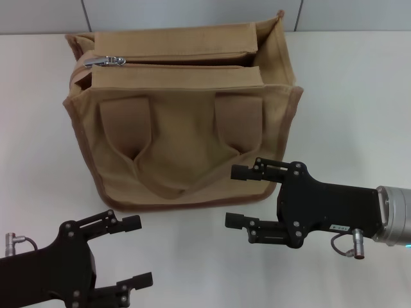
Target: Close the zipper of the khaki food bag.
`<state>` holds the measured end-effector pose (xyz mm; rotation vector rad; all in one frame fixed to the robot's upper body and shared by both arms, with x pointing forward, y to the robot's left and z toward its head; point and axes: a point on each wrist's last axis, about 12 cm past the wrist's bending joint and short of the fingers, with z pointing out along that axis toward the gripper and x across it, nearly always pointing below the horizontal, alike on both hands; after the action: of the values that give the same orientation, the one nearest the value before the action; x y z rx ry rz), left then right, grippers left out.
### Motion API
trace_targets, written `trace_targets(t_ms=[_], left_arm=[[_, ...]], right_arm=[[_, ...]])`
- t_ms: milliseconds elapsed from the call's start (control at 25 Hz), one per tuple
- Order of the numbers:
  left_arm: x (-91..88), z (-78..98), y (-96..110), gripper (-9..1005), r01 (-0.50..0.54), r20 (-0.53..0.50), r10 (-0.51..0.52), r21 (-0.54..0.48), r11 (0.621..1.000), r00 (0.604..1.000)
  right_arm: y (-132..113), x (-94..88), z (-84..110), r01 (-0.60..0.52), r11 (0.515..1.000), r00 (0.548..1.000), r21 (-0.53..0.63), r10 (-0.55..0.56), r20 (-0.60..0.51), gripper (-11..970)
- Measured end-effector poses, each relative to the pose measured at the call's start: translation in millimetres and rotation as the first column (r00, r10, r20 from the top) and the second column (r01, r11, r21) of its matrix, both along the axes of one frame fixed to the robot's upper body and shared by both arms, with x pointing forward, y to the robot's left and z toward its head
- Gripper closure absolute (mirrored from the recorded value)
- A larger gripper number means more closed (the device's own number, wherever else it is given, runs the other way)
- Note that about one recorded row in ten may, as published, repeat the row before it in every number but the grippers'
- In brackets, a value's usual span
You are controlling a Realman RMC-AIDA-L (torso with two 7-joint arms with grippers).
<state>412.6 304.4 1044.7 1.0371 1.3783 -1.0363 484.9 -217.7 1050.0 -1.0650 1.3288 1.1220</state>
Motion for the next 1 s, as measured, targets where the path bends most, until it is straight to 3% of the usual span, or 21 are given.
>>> trace_targets(t_ms=[440, 640, 720, 760, 800, 880, 920, 960, 1000], left_arm=[[0.3, 1.2, 5, 223, -0.062, 0.012, 0.062, -0.018, 0.998, 0.998], [1.5, 3.4, 13, 224, -0.156, 0.028, 0.158, -0.052, 0.986, 0.987], [-0.8, 3.3, 21, 224, -0.313, 0.022, 0.319, -0.142, 0.939, 0.948], [-0.8, 3.3, 21, 224, -0.313, 0.022, 0.319, -0.142, 0.939, 0.948], [-3.7, 2.3, 26, 224, -0.430, 0.000, 0.441, -0.219, 0.876, 0.897], [-7.6, 1.4, 30, 225, -0.499, -0.015, 0.515, -0.268, 0.824, 0.857], [-12.4, 0.8, 33, 225, -0.584, -0.027, 0.611, -0.333, 0.741, 0.791], [-12.4, 0.8, 33, 225, -0.584, -0.027, 0.611, -0.333, 0.741, 0.791], [-13.5, 0.1, 35, 225, -0.626, -0.037, 0.660, -0.361, 0.692, 0.751]], right_arm=[[1, 0.2, 0.6, -0.007, 1.000, 1.000, 0.001, 0.007, 0.002, 236], [0, 0.7, 0.8, -0.001, 1.000, 1.000, 0.003, 0.001, 0.002, 236], [1, 1.8, -1.6, 0.028, 1.000, 1.000, 0.002, -0.028, -0.009, 236], [1, 1.8, -1.6, 0.028, 1.000, 1.000, 0.002, -0.028, -0.009, 236], [1, 2.3, -2.1, 0.038, 0.999, 0.999, 0.003, -0.038, -0.011, 235], [1, 2.5, -2.6, 0.051, 0.999, 0.999, 0.010, -0.050, -0.009, 235], [2, 1.3, -3.4, 0.053, 0.999, 0.999, 0.014, -0.053, 0.005, 235], [2, 1.3, -3.4, 0.053, 0.999, 0.999, 0.014, -0.053, 0.005, 235], [3, 0.3, -4.1, 0.053, 0.998, 0.998, 0.015, -0.053, 0.014, 235]])
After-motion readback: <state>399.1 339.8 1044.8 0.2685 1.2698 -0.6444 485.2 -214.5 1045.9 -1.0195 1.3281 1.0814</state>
